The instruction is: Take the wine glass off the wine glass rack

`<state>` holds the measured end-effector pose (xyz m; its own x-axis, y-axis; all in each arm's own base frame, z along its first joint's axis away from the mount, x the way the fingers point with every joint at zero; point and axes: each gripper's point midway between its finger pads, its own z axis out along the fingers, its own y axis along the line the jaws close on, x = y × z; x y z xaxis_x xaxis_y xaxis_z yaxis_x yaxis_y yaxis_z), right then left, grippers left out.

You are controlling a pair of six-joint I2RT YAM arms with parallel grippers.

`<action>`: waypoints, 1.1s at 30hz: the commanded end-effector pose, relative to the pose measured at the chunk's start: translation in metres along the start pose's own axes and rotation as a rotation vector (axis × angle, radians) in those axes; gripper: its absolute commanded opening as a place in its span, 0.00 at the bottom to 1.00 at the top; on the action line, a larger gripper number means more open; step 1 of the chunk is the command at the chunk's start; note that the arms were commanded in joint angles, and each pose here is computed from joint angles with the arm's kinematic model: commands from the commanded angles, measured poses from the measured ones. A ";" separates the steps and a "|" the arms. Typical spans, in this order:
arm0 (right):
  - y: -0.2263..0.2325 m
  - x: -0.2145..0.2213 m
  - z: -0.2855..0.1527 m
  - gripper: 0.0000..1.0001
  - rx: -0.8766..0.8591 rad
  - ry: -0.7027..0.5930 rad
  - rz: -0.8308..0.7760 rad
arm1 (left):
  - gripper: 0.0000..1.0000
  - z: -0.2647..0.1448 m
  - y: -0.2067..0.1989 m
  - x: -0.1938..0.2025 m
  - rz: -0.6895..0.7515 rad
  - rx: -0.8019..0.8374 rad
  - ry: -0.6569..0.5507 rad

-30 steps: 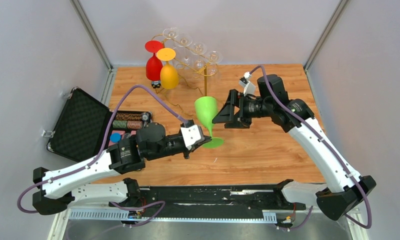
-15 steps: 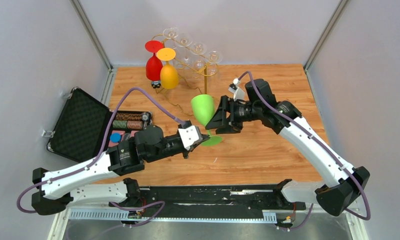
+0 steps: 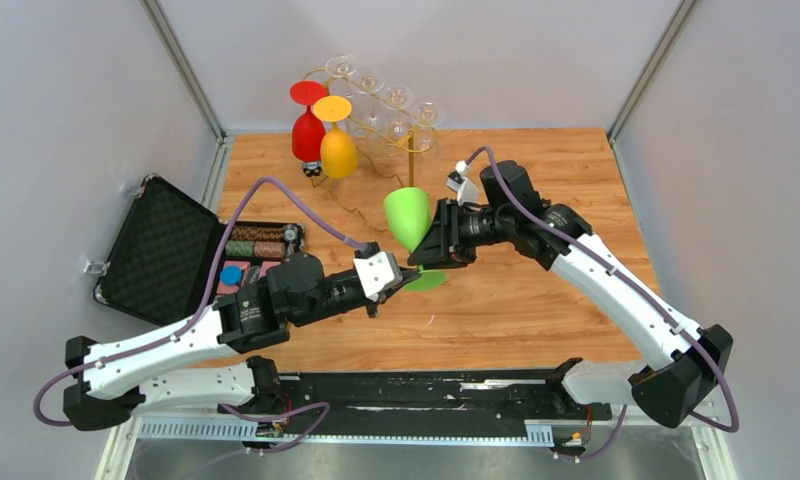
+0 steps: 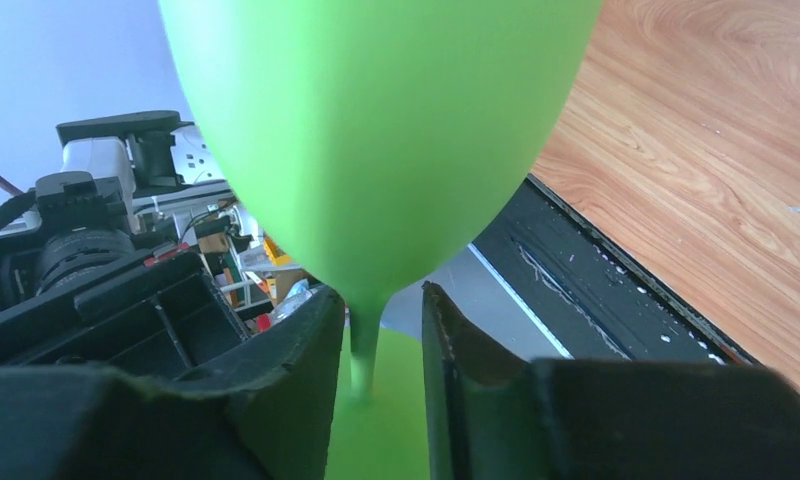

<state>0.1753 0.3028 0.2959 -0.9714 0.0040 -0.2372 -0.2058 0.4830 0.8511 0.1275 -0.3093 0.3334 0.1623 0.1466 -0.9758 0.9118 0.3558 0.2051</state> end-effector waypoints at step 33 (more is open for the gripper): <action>-0.045 0.024 -0.035 0.00 0.100 -0.178 -0.302 | 1.00 -0.012 0.020 -0.005 -0.204 -0.154 0.021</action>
<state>0.1505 0.2660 0.2649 -0.9226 -0.0008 -0.3857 -0.3256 0.5375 0.7779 0.1297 -0.2969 0.3252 0.0296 0.1111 -0.9934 0.8977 0.4341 0.0753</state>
